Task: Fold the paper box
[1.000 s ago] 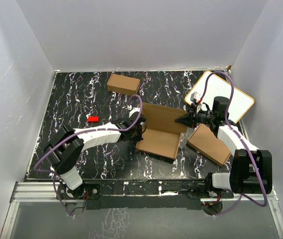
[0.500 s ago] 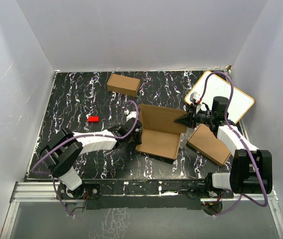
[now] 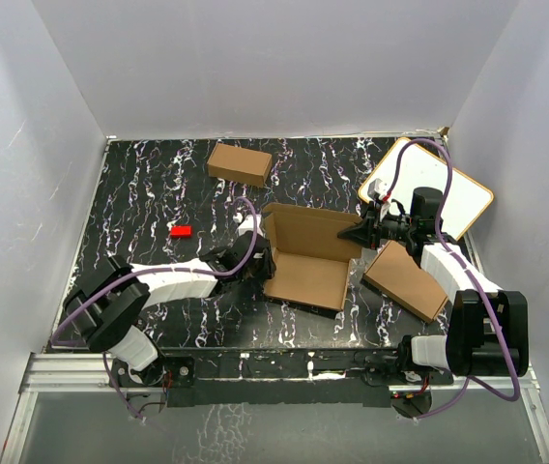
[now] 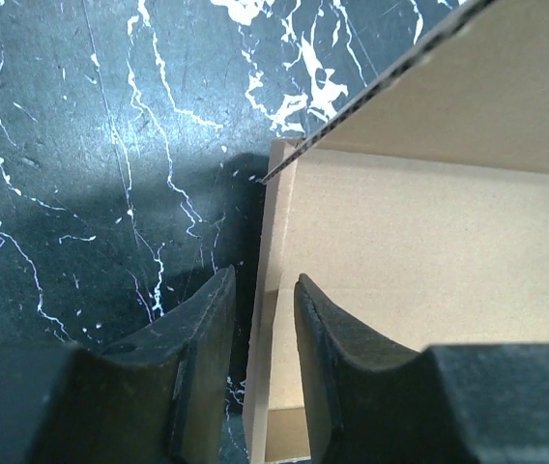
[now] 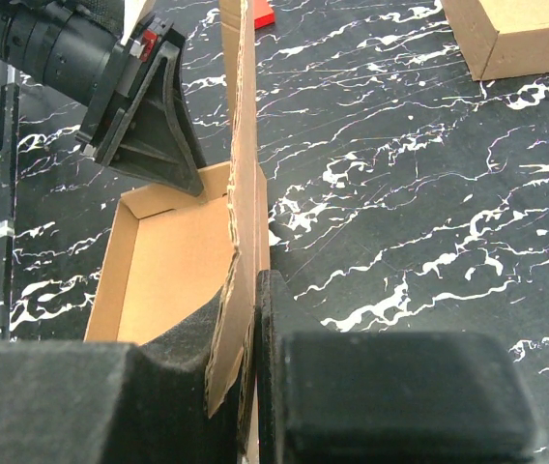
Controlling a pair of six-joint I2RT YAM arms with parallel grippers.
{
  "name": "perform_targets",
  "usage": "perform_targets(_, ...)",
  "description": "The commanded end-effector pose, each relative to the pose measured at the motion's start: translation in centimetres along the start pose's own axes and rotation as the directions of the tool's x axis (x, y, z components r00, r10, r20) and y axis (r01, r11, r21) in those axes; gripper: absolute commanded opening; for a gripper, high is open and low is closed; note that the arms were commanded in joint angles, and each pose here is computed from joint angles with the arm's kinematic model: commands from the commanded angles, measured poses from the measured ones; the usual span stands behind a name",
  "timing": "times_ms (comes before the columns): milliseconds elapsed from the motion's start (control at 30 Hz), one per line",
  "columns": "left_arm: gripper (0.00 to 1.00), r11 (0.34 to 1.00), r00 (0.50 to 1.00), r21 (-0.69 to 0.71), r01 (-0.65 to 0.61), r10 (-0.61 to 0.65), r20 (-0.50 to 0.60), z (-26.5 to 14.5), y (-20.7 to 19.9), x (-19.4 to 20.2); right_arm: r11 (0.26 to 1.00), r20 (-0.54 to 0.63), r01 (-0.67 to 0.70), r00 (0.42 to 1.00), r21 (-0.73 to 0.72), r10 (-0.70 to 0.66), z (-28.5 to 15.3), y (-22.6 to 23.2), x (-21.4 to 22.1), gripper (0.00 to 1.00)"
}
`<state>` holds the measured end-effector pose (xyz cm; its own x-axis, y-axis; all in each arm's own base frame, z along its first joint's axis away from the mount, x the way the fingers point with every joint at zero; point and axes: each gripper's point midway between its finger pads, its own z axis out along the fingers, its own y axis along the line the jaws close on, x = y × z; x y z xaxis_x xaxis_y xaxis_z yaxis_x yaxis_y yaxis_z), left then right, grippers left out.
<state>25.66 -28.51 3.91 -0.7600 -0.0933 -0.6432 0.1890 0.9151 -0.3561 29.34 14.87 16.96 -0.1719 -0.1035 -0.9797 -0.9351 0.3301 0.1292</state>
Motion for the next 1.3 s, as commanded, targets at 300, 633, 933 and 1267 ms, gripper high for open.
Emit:
perform_targets(300, 0.26, 0.999, 1.0, -0.042, -0.004, 0.006, 0.029, 0.6, 0.3, -1.2, 0.995, 0.035, 0.093, 0.995, -0.033, -0.092, 0.2, 0.2, -1.5, 0.08)
perform_targets(633, 0.0, 0.98, 0.991, -0.15, -0.133, 0.131, -0.022, 1.0, 2.8, -0.3, 0.995, 0.034, 0.093, 0.995, -0.032, -0.092, 0.2, 0.1, -1.5, 0.08)
perform_targets(933, 0.0, 0.913, 0.949, -0.261, -0.314, 0.296, -0.107, 0.6, 4.1, 0.3, 0.996, 0.032, 0.089, 0.996, -0.031, -0.088, 0.2, 0.1, -1.3, 0.08)
perform_targets(1267, 0.15, 0.925, 0.956, -0.241, -0.293, 0.277, -0.096, -0.5, 3.7, 0.2, 0.996, 0.031, 0.086, 0.996, -0.031, -0.085, 0.2, 0.0, -1.3, 0.08)
